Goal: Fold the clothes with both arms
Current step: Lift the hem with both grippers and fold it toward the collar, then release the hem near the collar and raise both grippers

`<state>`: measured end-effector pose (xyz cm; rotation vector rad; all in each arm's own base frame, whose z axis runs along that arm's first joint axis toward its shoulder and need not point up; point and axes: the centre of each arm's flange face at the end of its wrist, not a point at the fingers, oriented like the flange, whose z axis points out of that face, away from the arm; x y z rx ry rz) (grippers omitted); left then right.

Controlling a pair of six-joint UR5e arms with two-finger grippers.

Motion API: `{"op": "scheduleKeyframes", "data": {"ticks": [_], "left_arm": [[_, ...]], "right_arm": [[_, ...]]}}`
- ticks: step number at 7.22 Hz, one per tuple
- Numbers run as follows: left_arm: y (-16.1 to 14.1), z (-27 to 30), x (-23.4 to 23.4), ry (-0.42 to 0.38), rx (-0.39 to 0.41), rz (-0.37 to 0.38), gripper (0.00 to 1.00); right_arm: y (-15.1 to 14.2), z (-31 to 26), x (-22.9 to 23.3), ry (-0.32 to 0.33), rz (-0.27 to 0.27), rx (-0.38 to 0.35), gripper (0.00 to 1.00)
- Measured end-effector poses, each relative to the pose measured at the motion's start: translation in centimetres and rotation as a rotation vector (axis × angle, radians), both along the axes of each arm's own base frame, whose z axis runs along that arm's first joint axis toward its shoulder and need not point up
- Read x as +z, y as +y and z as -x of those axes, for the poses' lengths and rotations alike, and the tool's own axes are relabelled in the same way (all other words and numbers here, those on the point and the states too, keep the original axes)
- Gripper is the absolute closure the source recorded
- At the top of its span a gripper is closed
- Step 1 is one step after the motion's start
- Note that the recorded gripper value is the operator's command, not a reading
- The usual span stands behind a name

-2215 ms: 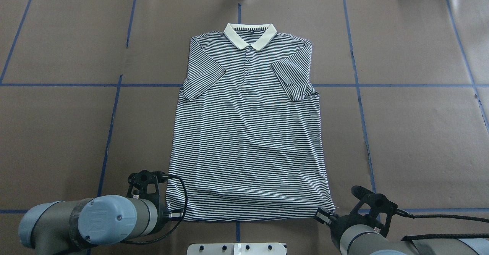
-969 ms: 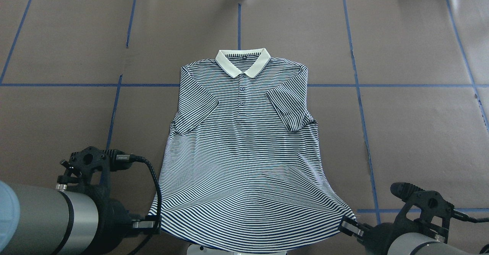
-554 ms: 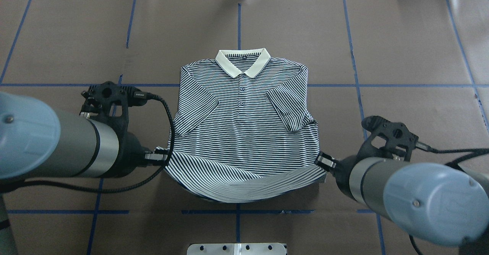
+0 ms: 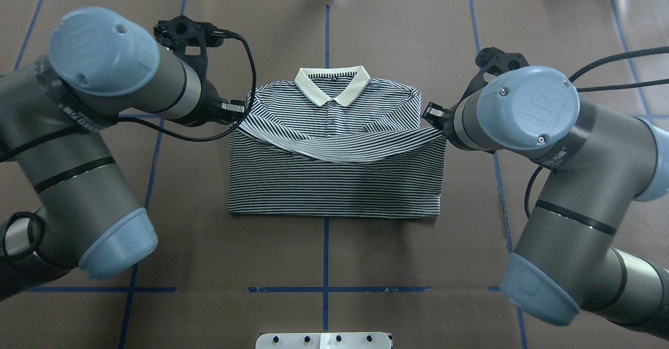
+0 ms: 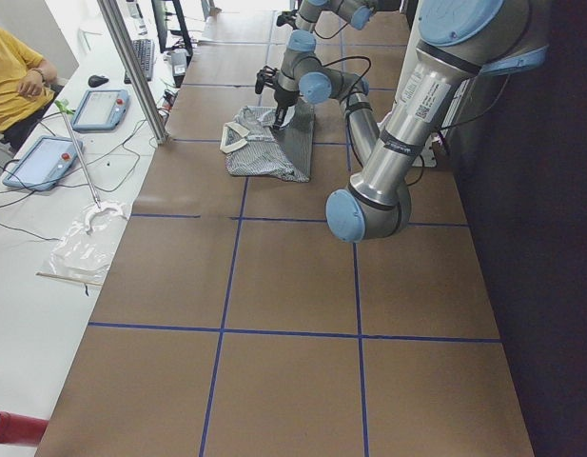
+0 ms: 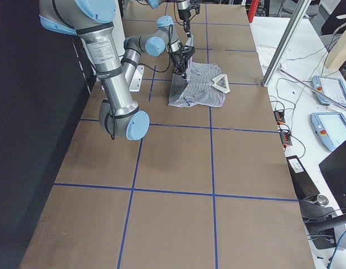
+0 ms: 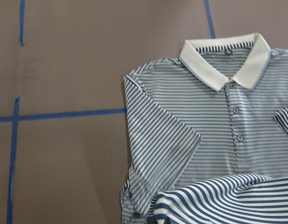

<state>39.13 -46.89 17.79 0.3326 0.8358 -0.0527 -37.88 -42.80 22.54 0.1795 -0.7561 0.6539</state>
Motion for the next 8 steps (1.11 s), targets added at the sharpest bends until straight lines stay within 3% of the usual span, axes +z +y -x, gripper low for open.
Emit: {"op": "scheduleKeyframes", "data": {"ticks": [2,4,7,8], "left_arm": [[-7.0,-2.0,3.7,-0.022,-0.028,-0.038,1.00],[-11.1,-3.9,7.3,-0.031,-0.046,-0.050,1.00],[-14.4,-7.3,9.9,-0.048,-0.045,-0.037,1.00],[-14.9,-8.5,10.9,-0.047,-0.039,-0.038,0.89]], "right_arm": [[-6.9,2.9,3.3,0.003,-0.022,0.030,1.00],[-11.5,6.0,7.1,0.006,-0.034,0.044,1.00],[-14.0,8.9,10.6,0.017,-0.036,0.041,1.00],[-14.0,9.2,11.1,0.023,-0.032,0.037,1.00]]}}
